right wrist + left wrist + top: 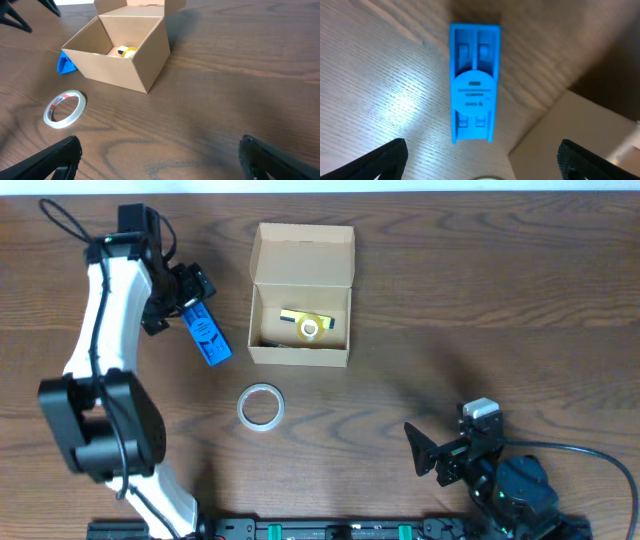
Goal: Pack container
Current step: 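Reach the left gripper to the blue whiteboard duster and grasp it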
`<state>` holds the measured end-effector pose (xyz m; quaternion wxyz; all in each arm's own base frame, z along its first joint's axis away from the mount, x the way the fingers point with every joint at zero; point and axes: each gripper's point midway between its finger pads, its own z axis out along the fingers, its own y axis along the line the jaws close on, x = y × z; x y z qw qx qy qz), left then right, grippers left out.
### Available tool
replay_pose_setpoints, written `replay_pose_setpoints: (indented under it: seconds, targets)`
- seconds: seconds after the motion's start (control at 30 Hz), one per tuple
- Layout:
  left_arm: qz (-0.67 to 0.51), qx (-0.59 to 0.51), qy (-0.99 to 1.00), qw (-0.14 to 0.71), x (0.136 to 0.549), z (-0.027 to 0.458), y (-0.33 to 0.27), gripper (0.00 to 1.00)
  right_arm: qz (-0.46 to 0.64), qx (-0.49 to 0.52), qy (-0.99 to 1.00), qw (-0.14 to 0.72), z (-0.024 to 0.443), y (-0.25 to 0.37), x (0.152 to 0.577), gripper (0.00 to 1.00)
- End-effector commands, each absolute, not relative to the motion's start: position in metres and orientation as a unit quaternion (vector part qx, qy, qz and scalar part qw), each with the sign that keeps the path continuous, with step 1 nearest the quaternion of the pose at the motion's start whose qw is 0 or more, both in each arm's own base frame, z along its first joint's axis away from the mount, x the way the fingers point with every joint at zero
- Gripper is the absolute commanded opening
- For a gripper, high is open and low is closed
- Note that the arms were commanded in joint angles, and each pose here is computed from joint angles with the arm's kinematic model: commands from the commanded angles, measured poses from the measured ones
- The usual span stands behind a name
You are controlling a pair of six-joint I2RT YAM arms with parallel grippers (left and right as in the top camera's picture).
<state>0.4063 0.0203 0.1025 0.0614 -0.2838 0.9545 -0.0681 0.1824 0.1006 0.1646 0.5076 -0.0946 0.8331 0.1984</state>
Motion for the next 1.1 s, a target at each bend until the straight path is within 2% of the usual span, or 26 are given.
replay_pose_setpoints:
  seconds: [0.0,0.73,1.07]
  targets:
    - [-0.061,-0.293,0.954,0.034,0.408,0.083,0.023,0.96,0.199,-0.083,0.834,0.509,0.164,0.098,0.183,0.99]
    - [-0.053,-0.279,0.958,-0.040,0.403,0.017,0.020,0.96,0.199,-0.083,0.834,0.509,0.164,0.098,0.183,0.99]
    - [-0.049,-0.278,0.959,-0.016,0.415,0.013,0.024,0.96,0.199,-0.083,0.834,0.509,0.164,0.098,0.183,0.99]
